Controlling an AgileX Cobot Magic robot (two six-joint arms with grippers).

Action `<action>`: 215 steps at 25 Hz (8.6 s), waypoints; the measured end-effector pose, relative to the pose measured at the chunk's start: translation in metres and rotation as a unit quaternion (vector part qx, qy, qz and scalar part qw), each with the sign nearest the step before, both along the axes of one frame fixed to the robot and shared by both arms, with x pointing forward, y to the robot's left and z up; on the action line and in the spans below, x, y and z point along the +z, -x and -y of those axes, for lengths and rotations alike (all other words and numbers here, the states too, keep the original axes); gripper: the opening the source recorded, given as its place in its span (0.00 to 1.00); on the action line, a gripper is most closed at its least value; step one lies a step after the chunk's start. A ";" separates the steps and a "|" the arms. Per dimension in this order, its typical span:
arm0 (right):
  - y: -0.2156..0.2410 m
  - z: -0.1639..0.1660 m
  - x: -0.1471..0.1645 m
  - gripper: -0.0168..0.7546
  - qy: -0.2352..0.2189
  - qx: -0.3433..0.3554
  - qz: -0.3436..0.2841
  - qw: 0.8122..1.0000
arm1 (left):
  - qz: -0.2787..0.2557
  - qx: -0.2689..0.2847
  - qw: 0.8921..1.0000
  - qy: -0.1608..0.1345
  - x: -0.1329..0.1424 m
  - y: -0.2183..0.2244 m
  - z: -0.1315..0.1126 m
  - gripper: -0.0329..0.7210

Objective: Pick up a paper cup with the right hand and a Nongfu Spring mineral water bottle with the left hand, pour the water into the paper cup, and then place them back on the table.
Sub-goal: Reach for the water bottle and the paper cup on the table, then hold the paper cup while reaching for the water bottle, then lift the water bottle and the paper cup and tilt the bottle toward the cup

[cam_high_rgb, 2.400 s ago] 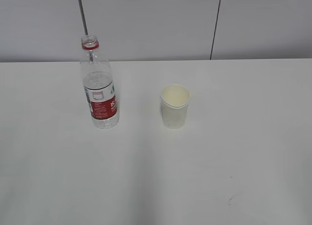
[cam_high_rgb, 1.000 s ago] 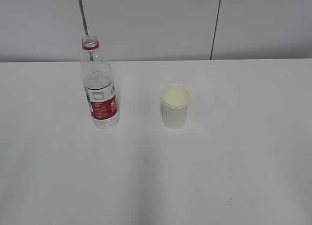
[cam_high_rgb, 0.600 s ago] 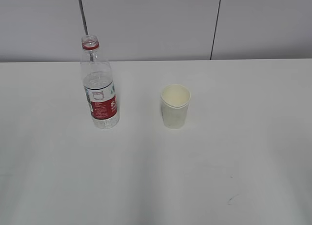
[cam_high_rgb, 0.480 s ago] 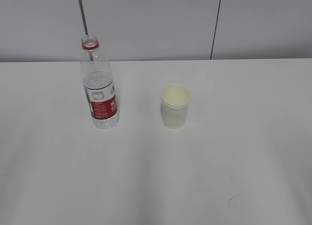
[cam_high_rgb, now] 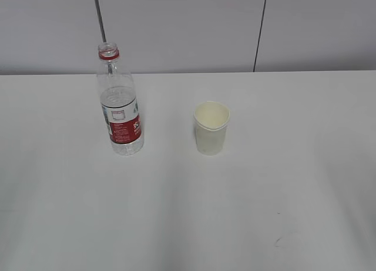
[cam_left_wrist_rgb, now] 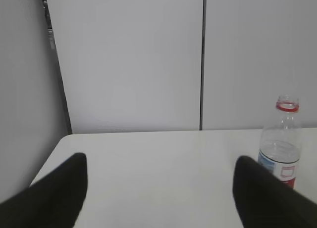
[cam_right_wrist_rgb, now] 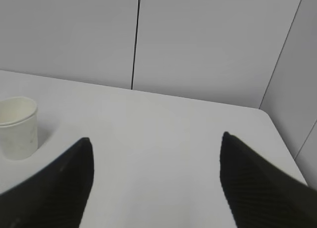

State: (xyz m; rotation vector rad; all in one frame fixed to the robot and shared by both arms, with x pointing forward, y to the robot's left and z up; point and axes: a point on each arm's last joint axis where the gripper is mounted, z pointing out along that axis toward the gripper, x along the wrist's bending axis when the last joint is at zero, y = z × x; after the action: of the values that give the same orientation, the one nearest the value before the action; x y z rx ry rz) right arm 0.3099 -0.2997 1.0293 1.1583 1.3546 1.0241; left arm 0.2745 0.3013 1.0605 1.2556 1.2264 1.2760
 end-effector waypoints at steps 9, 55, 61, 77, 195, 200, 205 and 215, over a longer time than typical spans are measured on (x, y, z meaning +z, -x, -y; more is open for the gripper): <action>-0.027 -0.003 -0.004 0.78 0.000 0.016 -0.027 1.000 | -0.020 -0.001 1.000 -0.001 -0.002 -0.027 -0.002 0.78; -0.104 -0.024 -0.033 0.76 0.008 0.127 -0.002 0.992 | -0.064 -0.060 0.996 0.013 -0.040 -0.134 0.017 0.83; -0.114 -0.028 -0.047 0.76 0.002 0.145 -0.025 0.989 | -0.092 -0.081 0.992 -0.003 -0.059 -0.153 0.022 0.82; -0.139 -0.039 -0.093 0.76 -0.019 0.202 -0.054 0.978 | -0.119 -0.178 0.976 -0.043 -0.108 -0.186 0.043 0.82; -0.322 -0.121 -0.207 0.63 -0.009 0.406 -0.031 0.913 | -0.110 -0.348 0.931 0.014 -0.184 -0.277 0.085 0.85; -0.322 -0.121 -0.207 0.63 -0.008 0.407 -0.031 0.913 | -0.113 -0.368 0.923 0.021 -0.192 -0.288 0.090 0.85; -0.322 -0.121 -0.207 0.63 -0.008 0.407 -0.031 0.913 | -0.113 -0.374 0.920 0.028 -0.195 -0.296 0.092 0.84; -0.321 -0.121 -0.207 0.63 -0.008 0.408 -0.031 0.912 | -0.090 -0.380 0.920 0.026 -0.187 -0.305 0.106 0.82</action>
State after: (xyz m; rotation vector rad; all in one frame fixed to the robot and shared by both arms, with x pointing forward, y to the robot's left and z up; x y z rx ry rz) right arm 0.6314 -0.1785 0.8223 0.6113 1.9458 1.5838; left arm 0.5794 0.1954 0.8735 1.6147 0.7456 0.5609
